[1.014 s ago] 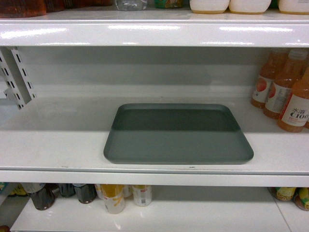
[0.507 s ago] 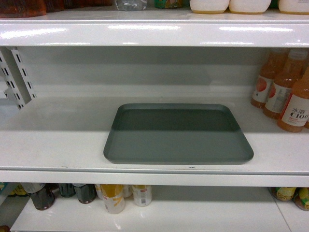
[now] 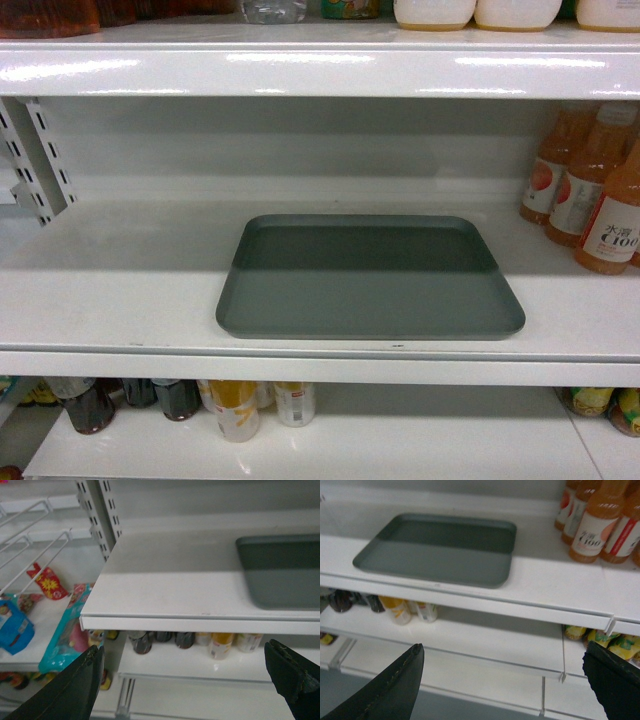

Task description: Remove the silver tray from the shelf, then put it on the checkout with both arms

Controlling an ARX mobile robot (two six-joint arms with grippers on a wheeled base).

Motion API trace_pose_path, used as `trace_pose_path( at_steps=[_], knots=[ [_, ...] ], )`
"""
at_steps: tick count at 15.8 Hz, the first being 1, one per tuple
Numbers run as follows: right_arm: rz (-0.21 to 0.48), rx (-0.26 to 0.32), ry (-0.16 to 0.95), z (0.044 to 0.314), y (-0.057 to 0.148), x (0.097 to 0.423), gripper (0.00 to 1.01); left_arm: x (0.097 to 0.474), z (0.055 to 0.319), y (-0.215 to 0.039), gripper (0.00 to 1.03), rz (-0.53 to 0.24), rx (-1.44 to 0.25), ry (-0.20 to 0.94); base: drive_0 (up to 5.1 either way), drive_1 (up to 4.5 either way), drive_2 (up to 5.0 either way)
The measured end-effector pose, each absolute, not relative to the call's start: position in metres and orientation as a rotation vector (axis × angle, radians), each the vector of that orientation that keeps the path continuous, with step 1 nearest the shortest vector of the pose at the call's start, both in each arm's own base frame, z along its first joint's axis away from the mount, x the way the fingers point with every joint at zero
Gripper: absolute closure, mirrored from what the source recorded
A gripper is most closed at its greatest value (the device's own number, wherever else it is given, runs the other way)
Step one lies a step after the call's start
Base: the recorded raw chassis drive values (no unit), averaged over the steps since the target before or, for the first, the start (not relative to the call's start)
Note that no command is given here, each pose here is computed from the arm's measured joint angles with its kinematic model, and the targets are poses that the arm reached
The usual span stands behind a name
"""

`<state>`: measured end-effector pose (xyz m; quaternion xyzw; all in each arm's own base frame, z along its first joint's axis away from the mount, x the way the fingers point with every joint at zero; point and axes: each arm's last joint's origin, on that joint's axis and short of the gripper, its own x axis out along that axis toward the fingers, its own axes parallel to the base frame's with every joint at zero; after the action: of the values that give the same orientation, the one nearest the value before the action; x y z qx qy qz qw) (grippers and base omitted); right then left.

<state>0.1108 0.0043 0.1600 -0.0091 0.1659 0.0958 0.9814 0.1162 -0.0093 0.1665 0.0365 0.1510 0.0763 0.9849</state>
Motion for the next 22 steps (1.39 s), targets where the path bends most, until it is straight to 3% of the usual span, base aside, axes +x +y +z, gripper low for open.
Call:
trace_pose_path(
  at_steps=[1,3,11,16,18,20,22],
  knots=[
    [0.217,-0.026,0.389,0.154,0.007,0.119,0.03,0.128,0.161,-0.010,0.05,0.163,0.079,0.362,0.0,0.00,0.0],
    [0.201,-0.028,0.468,0.143,0.008,0.138,0.03,0.157,0.149,-0.014,0.05,0.108,0.037,0.463,0.0,0.00,0.0],
    [0.171,-0.007,0.540,0.133,0.011,0.180,0.03,0.209,0.131,-0.025,0.05,0.029,-0.046,0.578,0.0,0.00,0.0],
    [0.116,0.095,0.669,0.096,0.004,0.272,0.03,0.305,0.082,-0.050,0.05,0.004,-0.075,0.786,0.0,0.00,0.0],
    [0.104,0.121,0.687,0.087,0.004,0.319,0.03,0.350,0.071,-0.059,0.05,-0.003,-0.067,0.793,0.0,0.00,0.0],
    [0.071,0.112,0.714,0.069,0.011,0.396,0.03,0.408,0.067,-0.090,0.05,-0.061,-0.049,0.793,0.0,0.00,0.0],
    [0.081,0.123,0.726,0.064,0.022,0.427,0.03,0.419,0.057,-0.093,0.05,-0.047,-0.046,0.826,0.0,0.00,0.0]
  ],
)
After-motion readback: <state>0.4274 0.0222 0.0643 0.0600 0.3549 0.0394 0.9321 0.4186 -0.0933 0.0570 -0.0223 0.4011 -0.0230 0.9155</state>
